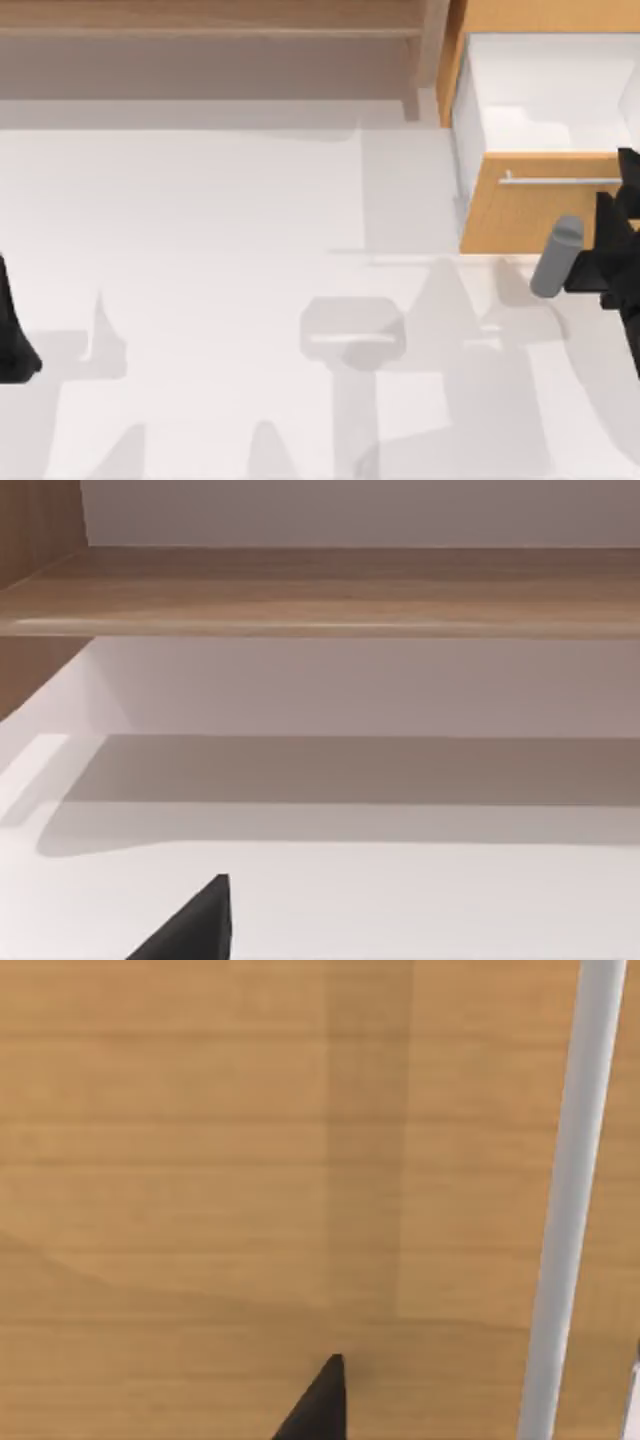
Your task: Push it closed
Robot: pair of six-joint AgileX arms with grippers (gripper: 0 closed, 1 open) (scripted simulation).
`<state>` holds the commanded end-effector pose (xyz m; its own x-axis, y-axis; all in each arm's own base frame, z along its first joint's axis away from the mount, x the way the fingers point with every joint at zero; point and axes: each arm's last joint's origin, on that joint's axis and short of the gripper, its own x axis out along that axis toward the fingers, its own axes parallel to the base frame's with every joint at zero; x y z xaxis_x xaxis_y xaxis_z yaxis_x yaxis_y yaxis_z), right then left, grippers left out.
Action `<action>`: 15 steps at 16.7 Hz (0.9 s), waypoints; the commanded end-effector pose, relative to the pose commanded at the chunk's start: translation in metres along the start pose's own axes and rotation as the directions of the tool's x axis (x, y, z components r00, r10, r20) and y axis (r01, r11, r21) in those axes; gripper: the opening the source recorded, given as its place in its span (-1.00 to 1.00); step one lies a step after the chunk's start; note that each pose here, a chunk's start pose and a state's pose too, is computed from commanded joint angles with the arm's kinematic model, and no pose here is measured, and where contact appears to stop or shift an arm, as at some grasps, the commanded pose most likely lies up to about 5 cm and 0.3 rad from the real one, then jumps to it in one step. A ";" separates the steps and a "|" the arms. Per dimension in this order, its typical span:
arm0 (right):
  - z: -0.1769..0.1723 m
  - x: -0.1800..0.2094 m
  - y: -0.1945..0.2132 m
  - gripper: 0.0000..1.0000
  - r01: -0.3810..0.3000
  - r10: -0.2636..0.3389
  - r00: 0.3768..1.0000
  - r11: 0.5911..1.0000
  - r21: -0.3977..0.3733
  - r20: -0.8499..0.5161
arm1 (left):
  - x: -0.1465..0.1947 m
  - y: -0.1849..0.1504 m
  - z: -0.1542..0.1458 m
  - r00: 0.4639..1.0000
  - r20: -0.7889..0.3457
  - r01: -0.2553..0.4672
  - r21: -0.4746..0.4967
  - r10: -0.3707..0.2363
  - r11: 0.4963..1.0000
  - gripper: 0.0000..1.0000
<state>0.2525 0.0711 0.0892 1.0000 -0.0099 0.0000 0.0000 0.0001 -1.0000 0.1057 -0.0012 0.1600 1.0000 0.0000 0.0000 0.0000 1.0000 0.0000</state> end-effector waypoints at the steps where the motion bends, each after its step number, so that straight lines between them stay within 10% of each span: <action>1: 0.000 0.000 0.000 -0.21 0.000 0.000 1.000 1.000 0.000 0.000 | 0.000 0.000 0.000 1.000 0.000 0.000 0.000 0.000 1.000 1.00; 6: 0.000 0.000 0.000 -0.96 0.000 0.000 1.000 1.000 0.000 0.000 | 0.000 0.000 0.000 1.000 0.000 0.000 0.000 0.000 1.000 1.00; 15: 0.000 0.000 0.001 -1.00 -0.006 0.006 1.000 1.000 0.001 0.001 | 0.000 0.000 0.000 1.000 0.000 0.000 0.000 0.000 1.000 1.00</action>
<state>0.2521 0.0713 0.0882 0.9999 -0.0090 -0.0061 -0.0061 0.0013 -1.0000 0.1057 -0.0012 0.1600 1.0000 0.0000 0.0000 0.0000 1.0000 0.0000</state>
